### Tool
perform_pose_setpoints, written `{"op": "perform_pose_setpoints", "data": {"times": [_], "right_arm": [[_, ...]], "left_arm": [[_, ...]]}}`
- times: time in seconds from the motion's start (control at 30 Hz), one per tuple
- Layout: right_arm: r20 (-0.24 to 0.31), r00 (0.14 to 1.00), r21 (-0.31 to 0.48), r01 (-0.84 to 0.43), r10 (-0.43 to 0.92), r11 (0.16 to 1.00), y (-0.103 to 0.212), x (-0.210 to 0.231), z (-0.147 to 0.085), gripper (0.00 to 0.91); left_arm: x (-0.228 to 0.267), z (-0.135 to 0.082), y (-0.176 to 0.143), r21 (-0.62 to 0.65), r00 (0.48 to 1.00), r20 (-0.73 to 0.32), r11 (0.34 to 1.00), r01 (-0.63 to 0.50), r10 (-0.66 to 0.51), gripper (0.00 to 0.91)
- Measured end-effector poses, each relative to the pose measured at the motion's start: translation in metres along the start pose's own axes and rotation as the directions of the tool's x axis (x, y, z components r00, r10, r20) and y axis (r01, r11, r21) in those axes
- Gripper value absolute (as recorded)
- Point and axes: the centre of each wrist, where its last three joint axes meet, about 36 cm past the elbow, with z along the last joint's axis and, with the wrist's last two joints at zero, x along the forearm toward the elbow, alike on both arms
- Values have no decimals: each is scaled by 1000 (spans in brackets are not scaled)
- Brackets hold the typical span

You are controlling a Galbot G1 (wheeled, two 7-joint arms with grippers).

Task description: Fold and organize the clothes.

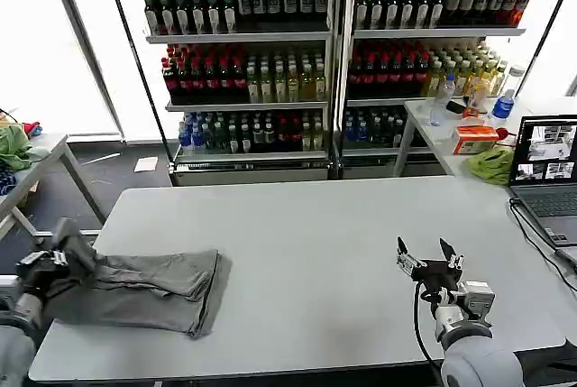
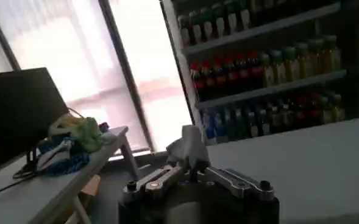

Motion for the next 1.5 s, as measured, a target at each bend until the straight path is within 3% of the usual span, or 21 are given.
{"op": "perform_pose_setpoints", "data": {"times": [0.4,0.93,0.97,1.0,1.03,1.07,1.5], "right_arm": [[-15,1000,28,12,-12,1000,2,3,5,907],[-31,999,30,23,-22,999,8,5,11,907],[-32,999,30,23,-22,999,8,5,12,907],[-33,999,29,22,-21,999,8,5,12,907],[-34,999,29,21,-20,999,8,5,13,907],[-35,999,29,20,-19,999,8,5,13,907],[-41,999,30,21,-20,999,15,-1,18,907]], "left_arm": [[16,10,-104,14,982,-18,983,-185,186,0],[15,18,-173,35,940,-45,941,-336,338,0],[14,19,-175,38,939,-45,940,-339,341,20],[13,19,-177,41,938,-45,939,-342,343,101],[11,19,-178,43,938,-45,938,-343,344,262],[11,20,-179,45,937,-46,938,-345,347,887],[18,27,-202,123,906,-41,902,-413,420,907]]}}
